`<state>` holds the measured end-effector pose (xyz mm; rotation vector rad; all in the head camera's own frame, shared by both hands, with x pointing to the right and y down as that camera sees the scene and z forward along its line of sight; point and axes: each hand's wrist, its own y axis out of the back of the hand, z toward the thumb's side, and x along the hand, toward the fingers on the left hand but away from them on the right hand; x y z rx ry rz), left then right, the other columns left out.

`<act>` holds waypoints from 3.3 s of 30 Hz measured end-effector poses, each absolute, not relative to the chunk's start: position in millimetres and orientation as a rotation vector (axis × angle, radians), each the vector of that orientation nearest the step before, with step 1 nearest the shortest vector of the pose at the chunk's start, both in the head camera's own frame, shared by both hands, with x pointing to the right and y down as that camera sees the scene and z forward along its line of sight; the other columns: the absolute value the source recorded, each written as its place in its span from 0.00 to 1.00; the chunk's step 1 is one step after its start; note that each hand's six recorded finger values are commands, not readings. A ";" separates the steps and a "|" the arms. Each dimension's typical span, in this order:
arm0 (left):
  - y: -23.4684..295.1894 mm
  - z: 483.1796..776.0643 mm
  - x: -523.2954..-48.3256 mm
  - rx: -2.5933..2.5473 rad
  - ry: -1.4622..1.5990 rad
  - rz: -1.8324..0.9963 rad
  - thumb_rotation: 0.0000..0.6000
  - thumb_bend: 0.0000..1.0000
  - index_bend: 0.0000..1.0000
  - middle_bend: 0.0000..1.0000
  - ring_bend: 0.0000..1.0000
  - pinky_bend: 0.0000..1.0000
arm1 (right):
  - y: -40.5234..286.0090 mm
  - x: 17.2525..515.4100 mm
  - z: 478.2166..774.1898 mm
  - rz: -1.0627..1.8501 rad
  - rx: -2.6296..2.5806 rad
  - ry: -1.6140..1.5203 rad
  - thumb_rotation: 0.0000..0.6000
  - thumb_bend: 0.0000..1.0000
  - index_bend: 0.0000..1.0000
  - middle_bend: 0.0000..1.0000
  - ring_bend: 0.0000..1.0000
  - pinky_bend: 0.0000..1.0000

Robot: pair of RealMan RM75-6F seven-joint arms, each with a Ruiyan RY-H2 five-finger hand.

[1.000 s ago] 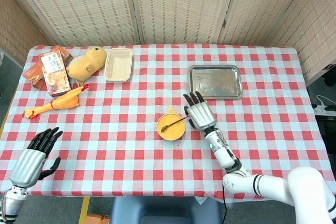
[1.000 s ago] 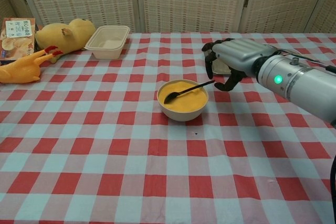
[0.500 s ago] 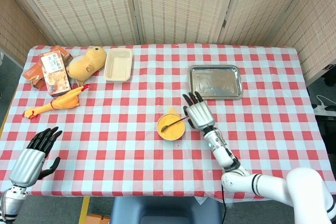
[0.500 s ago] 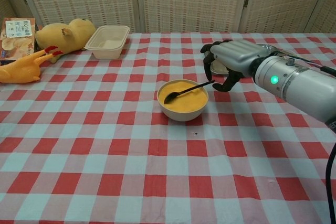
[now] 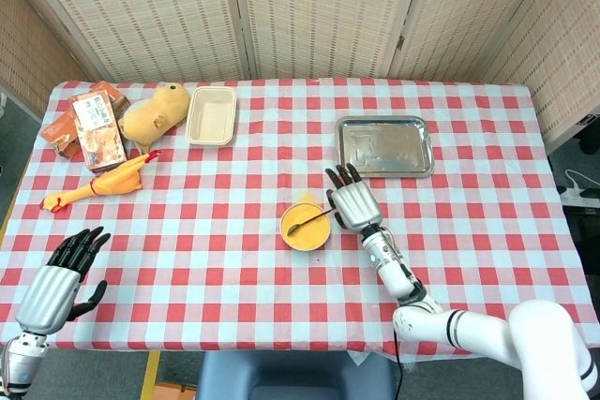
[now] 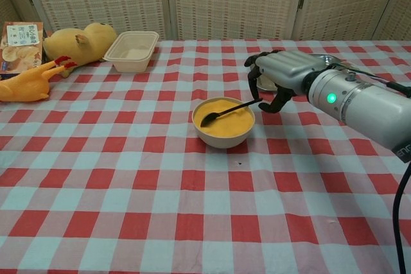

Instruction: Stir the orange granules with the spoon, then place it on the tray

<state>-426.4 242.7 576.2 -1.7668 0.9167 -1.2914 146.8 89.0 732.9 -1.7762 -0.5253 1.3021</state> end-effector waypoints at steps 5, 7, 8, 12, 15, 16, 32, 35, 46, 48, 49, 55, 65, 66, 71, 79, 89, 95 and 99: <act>242.6 576.7 -426.7 -1.768 0.915 -1.293 1.00 0.46 0.00 0.00 0.00 0.12 | 89.3 145.6 733.7 1.301 -1.783 -0.525 1.00 0.31 0.54 0.08 0.00 0.00; 242.6 576.7 -426.9 -1.768 0.914 -1.292 1.00 0.46 0.00 0.00 0.00 0.12 | 89.2 145.5 734.1 1.301 -1.783 -0.523 1.00 0.32 0.54 0.08 0.00 0.00; 242.6 576.7 -427.0 -1.768 0.914 -1.292 1.00 0.45 0.00 0.00 0.00 0.12 | 89.1 145.3 734.3 1.301 -1.784 -0.522 1.00 0.32 0.54 0.08 0.00 0.00; 242.6 576.5 -426.6 -1.768 0.913 -1.290 1.00 0.45 0.00 0.00 0.00 0.12 | 89.0 144.4 734.7 1.299 -1.785 -0.518 1.00 0.32 0.55 0.08 0.00 0.00; 242.8 576.3 -426.6 -1.768 0.913 -1.290 1.00 0.45 0.00 0.00 0.00 0.12 | 88.4 144.0 734.7 1.298 -1.785 -0.516 1.00 0.32 0.55 0.08 0.00 0.00; 242.9 576.3 -426.6 -1.768 0.913 -1.290 1.00 0.45 0.00 0.00 0.00 0.12 | 88.2 143.9 734.5 1.297 -1.784 -0.516 1.00 0.32 0.55 0.08 0.00 0.00; 243.0 574.8 -427.9 -1.766 0.920 -1.289 1.00 0.46 0.00 0.00 0.00 0.12 | 87.3 142.4 734.3 1.302 -1.774 -0.502 1.00 0.39 0.54 0.08 0.00 0.00; 243.3 574.9 -428.2 -1.768 0.919 -1.290 1.00 0.45 0.00 0.00 0.00 0.12 | 86.9 142.0 734.2 1.302 -1.774 -0.506 1.00 0.39 0.53 0.08 0.00 0.00; 243.0 575.3 -429.0 -1.767 0.922 -1.294 1.00 0.45 0.00 0.00 0.00 0.12 | 86.3 142.1 736.1 1.310 -1.770 -0.501 1.00 0.39 0.51 0.08 0.00 0.00; 243.0 575.2 -428.9 -1.769 0.923 -1.294 1.00 0.45 0.00 0.00 0.00 0.12 | 86.8 141.7 736.6 1.310 -1.773 -0.497 1.00 0.39 0.51 0.08 0.00 0.00; 243.0 575.3 -428.9 -1.769 0.923 -1.295 1.00 0.45 0.00 0.00 0.00 0.12 | 86.8 141.8 736.7 1.310 -1.772 -0.495 1.00 0.39 0.51 0.08 0.00 0.00; 243.3 575.5 -429.1 -1.773 0.920 -1.299 1.00 0.45 0.00 0.00 0.00 0.12 | 87.2 141.6 736.9 1.307 -1.777 -0.501 1.00 0.39 0.52 0.08 0.00 0.00; 243.4 575.4 -429.3 -1.778 0.919 -1.299 1.00 0.45 0.00 0.00 0.00 0.12 | 87.8 139.4 739.4 1.309 -1.773 -0.504 1.00 0.40 0.55 0.09 0.00 0.00; 243.3 575.5 -429.4 -1.778 0.919 -1.299 1.00 0.45 0.00 0.00 0.00 0.12 | 87.8 139.0 739.4 1.308 -1.775 -0.506 1.00 0.40 0.55 0.09 0.00 0.00; 243.3 575.6 -429.7 -1.780 0.918 -1.299 1.00 0.45 0.00 0.00 0.00 0.12 | 87.3 138.8 739.6 1.305 -1.775 -0.514 1.00 0.40 0.56 0.09 0.00 0.00; 243.5 576.3 -429.5 -1.780 0.916 -1.302 1.00 0.45 0.00 0.00 0.00 0.12 | 87.4 139.1 739.3 1.306 -1.777 -0.510 1.00 0.40 0.54 0.09 0.00 0.00; 243.0 576.2 -429.8 -1.779 0.918 -1.302 1.00 0.45 0.00 0.00 0.00 0.12 | 86.4 138.9 737.9 1.305 -1.781 -0.512 1.00 0.40 0.53 0.09 0.00 0.00; 243.1 575.9 -430.0 -1.779 0.918 -1.302 1.00 0.46 0.00 0.00 0.00 0.12 | 86.3 138.5 738.1 1.303 -1.780 -0.515 1.00 0.40 0.55 0.09 0.00 0.00; 243.2 575.9 -430.1 -1.778 0.918 -1.301 1.00 0.45 0.00 0.00 0.00 0.12 | 86.2 137.9 737.7 1.300 -1.779 -0.519 1.00 0.40 0.62 0.10 0.00 0.00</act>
